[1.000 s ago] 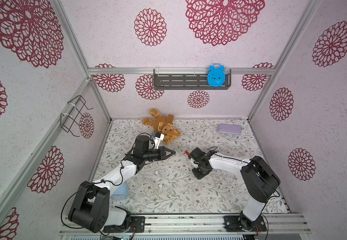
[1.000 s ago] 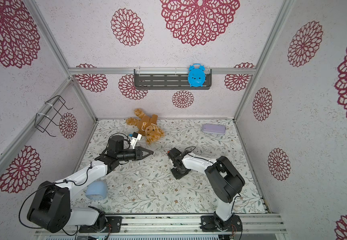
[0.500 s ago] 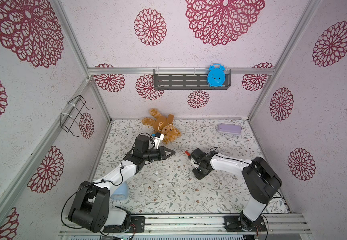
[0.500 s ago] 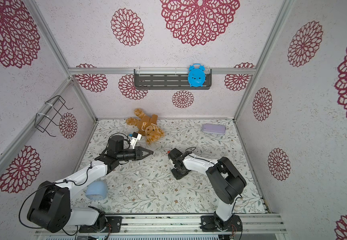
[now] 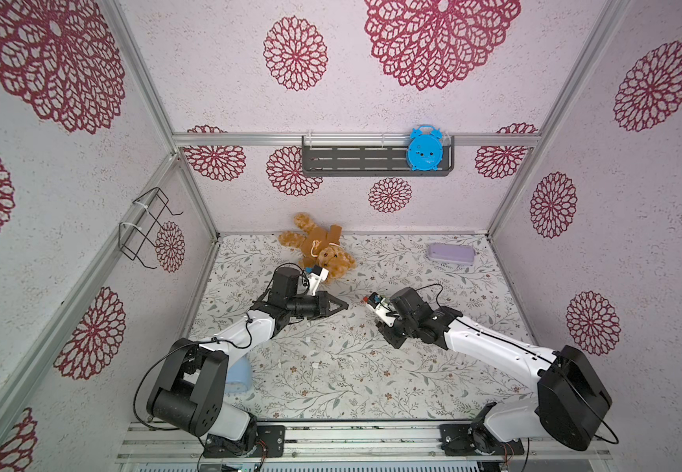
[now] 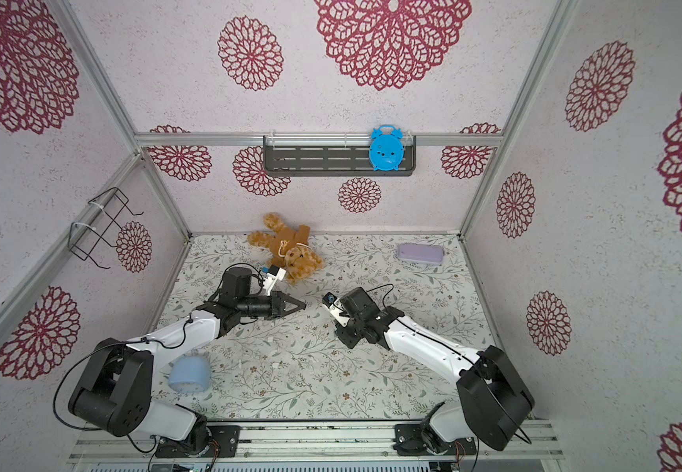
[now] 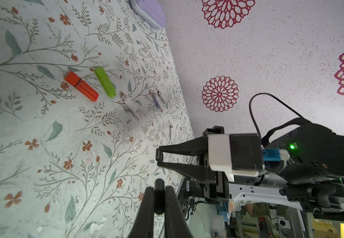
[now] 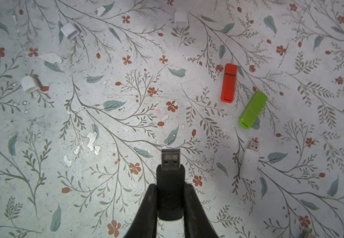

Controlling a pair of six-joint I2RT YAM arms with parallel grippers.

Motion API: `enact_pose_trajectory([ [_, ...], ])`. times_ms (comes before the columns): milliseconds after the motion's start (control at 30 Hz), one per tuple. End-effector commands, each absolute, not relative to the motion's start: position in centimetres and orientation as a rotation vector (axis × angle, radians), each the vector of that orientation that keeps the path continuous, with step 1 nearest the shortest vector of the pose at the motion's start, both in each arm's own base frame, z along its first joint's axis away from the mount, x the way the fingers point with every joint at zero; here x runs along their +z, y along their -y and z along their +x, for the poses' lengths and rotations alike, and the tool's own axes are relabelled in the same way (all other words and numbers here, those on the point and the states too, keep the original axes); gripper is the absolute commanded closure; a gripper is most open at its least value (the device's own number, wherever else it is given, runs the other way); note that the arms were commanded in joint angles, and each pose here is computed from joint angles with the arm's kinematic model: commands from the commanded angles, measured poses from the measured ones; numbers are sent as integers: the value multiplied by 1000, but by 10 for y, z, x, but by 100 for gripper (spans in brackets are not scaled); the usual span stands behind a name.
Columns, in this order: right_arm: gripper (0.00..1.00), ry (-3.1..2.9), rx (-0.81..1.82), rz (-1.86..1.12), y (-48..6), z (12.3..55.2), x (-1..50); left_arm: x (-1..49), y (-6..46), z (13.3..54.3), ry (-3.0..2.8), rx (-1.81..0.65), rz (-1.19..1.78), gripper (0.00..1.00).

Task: Close the usb drive cover
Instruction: Pick up the USB drive from the center of the board, then close the cover of the USB drive.

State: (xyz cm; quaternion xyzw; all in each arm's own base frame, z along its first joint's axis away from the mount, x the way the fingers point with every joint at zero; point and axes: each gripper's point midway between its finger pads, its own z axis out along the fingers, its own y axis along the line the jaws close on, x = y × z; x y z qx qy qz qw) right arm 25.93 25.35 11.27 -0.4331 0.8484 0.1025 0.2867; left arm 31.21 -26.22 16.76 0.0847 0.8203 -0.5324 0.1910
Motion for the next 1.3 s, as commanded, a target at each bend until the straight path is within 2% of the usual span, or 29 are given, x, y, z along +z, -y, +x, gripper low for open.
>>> enact_pose_trajectory([
  [0,78,-2138,293,-1217,-268,258,136,177,275,310,-2276,-1533,327,91],
  [1267,80,-1944,290,-1162,-297,267,187,174,296,297,-2331,-1585,435,91],
])
